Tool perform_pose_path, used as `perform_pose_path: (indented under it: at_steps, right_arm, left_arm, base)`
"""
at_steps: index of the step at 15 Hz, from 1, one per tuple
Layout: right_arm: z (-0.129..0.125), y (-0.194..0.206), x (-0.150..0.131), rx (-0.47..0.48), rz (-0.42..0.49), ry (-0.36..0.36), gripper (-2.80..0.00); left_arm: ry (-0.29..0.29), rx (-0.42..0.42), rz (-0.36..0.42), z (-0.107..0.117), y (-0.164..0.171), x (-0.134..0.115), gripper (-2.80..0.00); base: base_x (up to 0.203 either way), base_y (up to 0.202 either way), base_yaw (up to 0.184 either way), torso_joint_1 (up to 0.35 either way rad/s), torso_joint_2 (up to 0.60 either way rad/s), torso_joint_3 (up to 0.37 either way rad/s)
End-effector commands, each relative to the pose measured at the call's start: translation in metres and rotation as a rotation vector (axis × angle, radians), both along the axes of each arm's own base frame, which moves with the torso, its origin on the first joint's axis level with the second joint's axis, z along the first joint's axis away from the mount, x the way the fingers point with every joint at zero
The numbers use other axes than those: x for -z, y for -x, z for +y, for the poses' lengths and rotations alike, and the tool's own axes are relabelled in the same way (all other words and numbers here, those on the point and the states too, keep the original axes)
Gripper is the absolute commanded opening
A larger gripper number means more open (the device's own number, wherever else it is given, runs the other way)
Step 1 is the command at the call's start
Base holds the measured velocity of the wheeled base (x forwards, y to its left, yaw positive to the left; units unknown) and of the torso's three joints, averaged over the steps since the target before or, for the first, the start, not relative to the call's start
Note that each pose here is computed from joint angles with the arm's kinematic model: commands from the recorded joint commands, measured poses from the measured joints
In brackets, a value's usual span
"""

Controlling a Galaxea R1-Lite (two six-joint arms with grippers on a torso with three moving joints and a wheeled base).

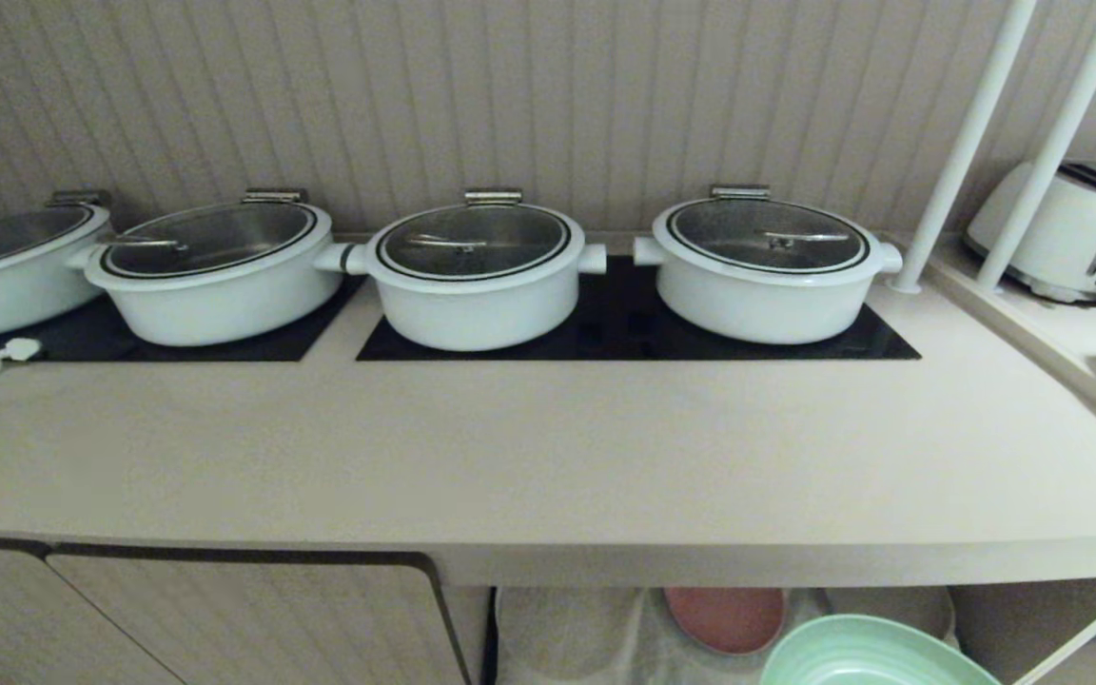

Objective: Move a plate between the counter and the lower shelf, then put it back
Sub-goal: Put the plate in the cupboard

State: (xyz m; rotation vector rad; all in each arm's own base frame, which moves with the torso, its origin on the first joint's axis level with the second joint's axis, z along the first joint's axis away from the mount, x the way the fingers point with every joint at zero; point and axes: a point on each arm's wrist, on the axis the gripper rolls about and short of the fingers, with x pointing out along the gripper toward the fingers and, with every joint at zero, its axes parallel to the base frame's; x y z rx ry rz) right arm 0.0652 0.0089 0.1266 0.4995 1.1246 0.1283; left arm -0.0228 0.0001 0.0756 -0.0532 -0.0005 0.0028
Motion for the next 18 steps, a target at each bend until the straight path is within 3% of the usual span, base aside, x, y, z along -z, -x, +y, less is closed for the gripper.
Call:
perform_pose_path:
  at_steps: [1,18]
  right_arm:
    - [0.0002,0.0004,0.0,-0.002,0.004,-0.003,-2.8]
    - [0.0001,0.0017,0.0021,-0.002,0.011,-0.002,-2.8]
  left_arm:
    - [0.0,0.0,-0.001,0.0,0.0,-0.0001,-2.8]
    - [0.0,0.0,-0.001,0.0,0.0,-0.0001,-2.8]
  base:
    - [0.0,0.0,0.0,-0.154,0.33,0.176]
    - [0.0,0.0,0.0,-0.216,0.48,0.26]
